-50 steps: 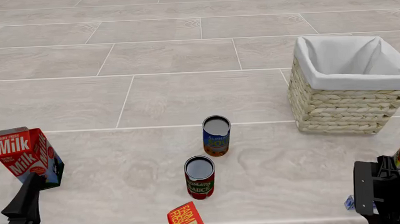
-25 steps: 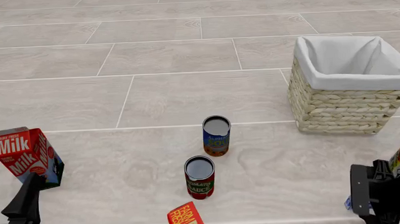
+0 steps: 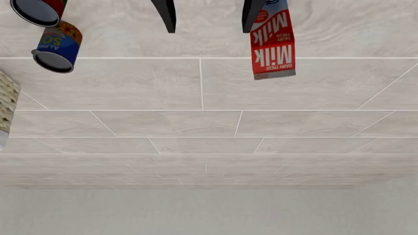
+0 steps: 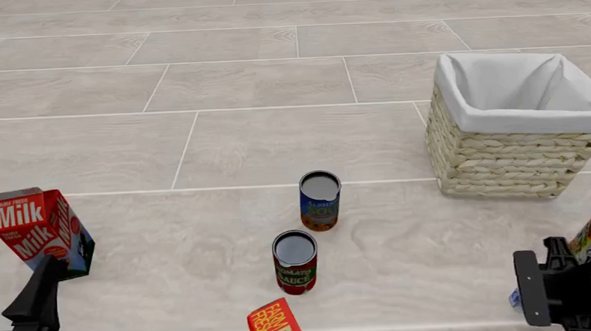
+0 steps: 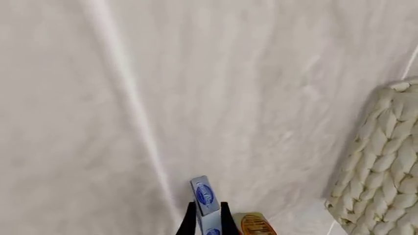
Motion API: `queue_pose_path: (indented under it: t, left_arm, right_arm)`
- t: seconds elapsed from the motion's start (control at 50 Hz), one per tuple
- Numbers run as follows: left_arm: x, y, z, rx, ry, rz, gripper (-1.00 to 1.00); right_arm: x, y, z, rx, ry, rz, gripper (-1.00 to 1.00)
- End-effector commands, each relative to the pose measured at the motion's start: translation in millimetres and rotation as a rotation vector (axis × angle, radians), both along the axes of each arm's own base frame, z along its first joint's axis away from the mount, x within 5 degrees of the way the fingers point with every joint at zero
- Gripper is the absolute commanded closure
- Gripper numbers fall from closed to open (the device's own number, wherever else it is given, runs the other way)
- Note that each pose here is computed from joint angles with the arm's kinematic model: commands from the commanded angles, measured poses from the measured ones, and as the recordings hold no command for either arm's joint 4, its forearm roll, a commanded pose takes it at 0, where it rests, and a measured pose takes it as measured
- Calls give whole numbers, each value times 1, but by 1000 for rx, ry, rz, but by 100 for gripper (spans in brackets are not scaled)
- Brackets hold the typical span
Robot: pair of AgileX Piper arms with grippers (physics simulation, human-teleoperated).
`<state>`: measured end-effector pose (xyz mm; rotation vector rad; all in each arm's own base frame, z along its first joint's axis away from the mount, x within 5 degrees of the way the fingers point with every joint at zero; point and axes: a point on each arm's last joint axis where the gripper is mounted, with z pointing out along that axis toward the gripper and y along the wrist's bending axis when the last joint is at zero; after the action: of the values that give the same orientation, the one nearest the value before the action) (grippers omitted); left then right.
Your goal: Pick the cream cheese and place it in the basket.
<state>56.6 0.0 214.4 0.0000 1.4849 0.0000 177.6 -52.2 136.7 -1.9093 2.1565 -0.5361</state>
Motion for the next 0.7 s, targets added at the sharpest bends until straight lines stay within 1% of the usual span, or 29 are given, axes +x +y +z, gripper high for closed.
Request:
queue_pose_path:
  t: [0.02,0.1,0.22,0.34,0.44,0.56,0.7]
  left_arm:
    - [0,0,0,0,0,0,-100]
    - [0,0,0,0,0,0,-100]
    - [0,0,0,0,0,0,-100]
    - [0,0,0,0,0,0,-100]
    - [0,0,0,0,0,0,-100]
    - [0,0,0,0,0,0,-100]
    - [0,0,0,0,0,0,-100]
  right_arm:
    - [16,-3,14,30,-124,-86,100]
    - [17,-1,22,27,-140,-71,100]
    - [23,4,39,37,-171,-67,100]
    - [22,12,51,48,-194,-50,100]
    - [17,17,63,52,-206,-39,100]
    - [13,27,83,78,-234,-35,100]
    - [11,32,102,113,-261,-67,100]
